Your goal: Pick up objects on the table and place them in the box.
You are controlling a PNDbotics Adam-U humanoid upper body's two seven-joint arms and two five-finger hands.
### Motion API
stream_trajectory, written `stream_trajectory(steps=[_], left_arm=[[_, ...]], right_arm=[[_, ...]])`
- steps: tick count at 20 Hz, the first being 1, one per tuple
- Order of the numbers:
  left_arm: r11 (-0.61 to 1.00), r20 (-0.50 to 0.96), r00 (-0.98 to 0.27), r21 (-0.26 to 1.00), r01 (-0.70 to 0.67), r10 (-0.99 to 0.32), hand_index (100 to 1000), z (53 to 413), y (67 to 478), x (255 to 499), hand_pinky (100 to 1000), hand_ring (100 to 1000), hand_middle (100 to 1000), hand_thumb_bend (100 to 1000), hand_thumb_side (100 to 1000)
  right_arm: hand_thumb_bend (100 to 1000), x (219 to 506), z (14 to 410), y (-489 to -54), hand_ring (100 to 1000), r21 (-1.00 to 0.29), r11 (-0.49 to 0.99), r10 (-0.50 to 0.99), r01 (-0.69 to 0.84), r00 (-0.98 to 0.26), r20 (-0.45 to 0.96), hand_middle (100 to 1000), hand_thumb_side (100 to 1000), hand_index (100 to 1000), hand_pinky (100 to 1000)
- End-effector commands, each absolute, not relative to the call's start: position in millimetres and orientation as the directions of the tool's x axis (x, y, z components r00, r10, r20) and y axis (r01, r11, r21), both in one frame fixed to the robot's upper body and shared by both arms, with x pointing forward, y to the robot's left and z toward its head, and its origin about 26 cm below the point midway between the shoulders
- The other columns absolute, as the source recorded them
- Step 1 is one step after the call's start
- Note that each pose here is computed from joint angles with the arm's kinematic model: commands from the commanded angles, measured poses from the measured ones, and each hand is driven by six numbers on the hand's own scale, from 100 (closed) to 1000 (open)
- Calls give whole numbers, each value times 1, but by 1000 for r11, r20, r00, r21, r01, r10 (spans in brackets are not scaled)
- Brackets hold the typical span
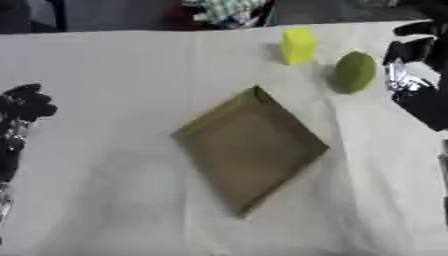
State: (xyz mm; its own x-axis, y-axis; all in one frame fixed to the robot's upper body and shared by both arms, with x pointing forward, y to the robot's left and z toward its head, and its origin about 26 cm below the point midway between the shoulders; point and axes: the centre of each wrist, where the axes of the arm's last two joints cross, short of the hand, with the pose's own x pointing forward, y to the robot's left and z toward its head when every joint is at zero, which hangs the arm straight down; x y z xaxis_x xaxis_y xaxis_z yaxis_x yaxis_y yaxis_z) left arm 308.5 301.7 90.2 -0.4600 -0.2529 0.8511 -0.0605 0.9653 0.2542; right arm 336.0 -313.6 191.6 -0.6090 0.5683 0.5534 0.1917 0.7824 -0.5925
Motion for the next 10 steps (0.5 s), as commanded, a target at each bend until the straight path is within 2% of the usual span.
stream_trajectory(steps=[1,4,10], left_arm=[[958,833,-480,282,-59,-275,791,98,304,309,711,628,601,472,645],[957,833,-480,286,-54,-276,791,98,304,308,711,628,602,469,649],[956,834,-477,289,-48,-276,793,97,305,308,712,629,603,456,657]], right_arm=[[100,341,211,-324,654,-689,697,634,199,-620,462,744,331,955,646],[100,355,231,-330,670,-808,565,690,167,-633,352,764,273,966,660],[100,377,252,-333,702,-919,385,710,85,-663,236,798,206,979,684]])
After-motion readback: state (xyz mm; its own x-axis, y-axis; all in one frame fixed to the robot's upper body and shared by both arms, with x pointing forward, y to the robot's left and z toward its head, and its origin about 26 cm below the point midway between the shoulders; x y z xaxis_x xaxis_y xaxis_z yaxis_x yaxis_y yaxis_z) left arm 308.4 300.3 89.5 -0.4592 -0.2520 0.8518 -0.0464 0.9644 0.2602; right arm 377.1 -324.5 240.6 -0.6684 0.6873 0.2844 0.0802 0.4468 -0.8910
